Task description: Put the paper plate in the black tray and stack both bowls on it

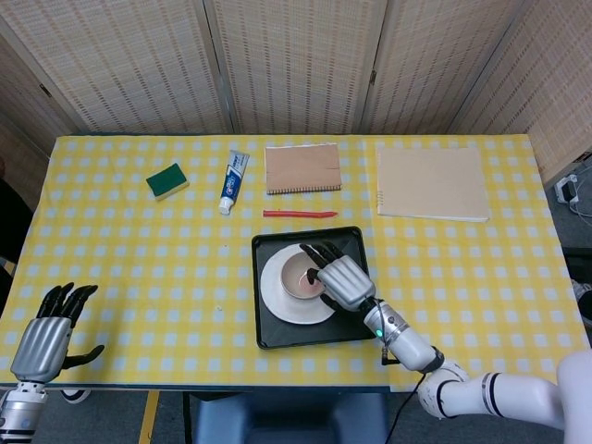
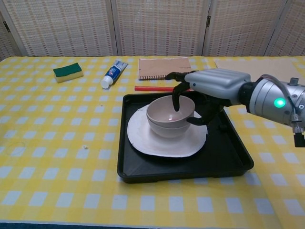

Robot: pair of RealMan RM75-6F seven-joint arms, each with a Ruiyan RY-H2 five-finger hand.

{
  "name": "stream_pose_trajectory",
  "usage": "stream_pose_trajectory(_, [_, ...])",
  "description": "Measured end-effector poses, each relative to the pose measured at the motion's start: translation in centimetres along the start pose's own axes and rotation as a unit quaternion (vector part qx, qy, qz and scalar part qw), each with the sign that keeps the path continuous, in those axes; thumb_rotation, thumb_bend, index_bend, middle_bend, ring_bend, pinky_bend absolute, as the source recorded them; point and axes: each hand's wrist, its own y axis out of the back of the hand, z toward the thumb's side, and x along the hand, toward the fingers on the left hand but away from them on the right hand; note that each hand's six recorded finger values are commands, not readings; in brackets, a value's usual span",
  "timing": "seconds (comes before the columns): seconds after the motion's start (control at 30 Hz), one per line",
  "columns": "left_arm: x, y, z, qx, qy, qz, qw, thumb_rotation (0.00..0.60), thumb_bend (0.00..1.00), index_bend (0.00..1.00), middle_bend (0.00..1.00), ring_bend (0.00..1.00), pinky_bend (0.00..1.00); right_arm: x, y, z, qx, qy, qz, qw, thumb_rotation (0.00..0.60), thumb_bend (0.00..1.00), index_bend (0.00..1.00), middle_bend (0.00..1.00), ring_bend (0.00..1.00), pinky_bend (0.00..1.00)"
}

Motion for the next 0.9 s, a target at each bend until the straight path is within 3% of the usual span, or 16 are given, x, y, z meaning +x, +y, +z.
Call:
stream_pose_trajectory(0.17, [-0.1,0.3,-0.4,-0.002,0.006,0.005,1.0,0.6,0.19,0.11,0.16,0.05,0.0,2.9,1.5,-1.3,-0.005,-0.018,-0.036,0.9992,0.6,0.41,0.1,0.0,0.0,0.0])
stream_pose_trajectory(0.27, [-0.2,0.3,-0.6,0.001,0.013,0.003,0.9999,0.6,0.19,0.1,0.16,0.04,0.0,6.0,2.4,-3.4,-0.009,-0.049,-0.064,0.9967,0.6,0.41,0.01,0.0,0.0,0.0])
stream_pose_trajectory(0.47, [-0.2,0.2,-0.3,0.009,0.011,-0.002,0.9999,0.6,0.19,0.1,0.15,0.04,0.0,14.5,3.0,-8.2,-0.007,-0.137,-0.121,0.9831,0.6,0.41,0.0,0.0,0.0,0.0])
stream_pose_trajectory(0.7, [-0.5,0.5,0.7,0.015,-0.012,0.022,0.9996,0.6,0.19,0.08,0.13,0.03,0.0,26.1,1.2,-12.5,0.004,-0.251,-0.165,0.9536,0.6,0.41,0.0,0.0,0.0,0.0])
stream_pose_trajectory(0.8, [-0.6,0.6,1.0,0.017,-0.019,0.035,0.9991,0.6,0.19,0.07,0.11,0.02,0.0,29.6,0.6,-13.2,0.008,-0.27,-0.18,0.9457,0.6,0.41,0.0,0.0,0.0,0.0])
stream_pose_trajectory(0.9, [-0.7,0.6,1.1,0.02,-0.021,0.044,0.9986,0.6,0.19,0.06,0.11,0.02,0.0,31.0,0.4,-13.0,0.011,-0.265,-0.179,0.9474,0.6,0.4,0.0,0.0,0.0,0.0])
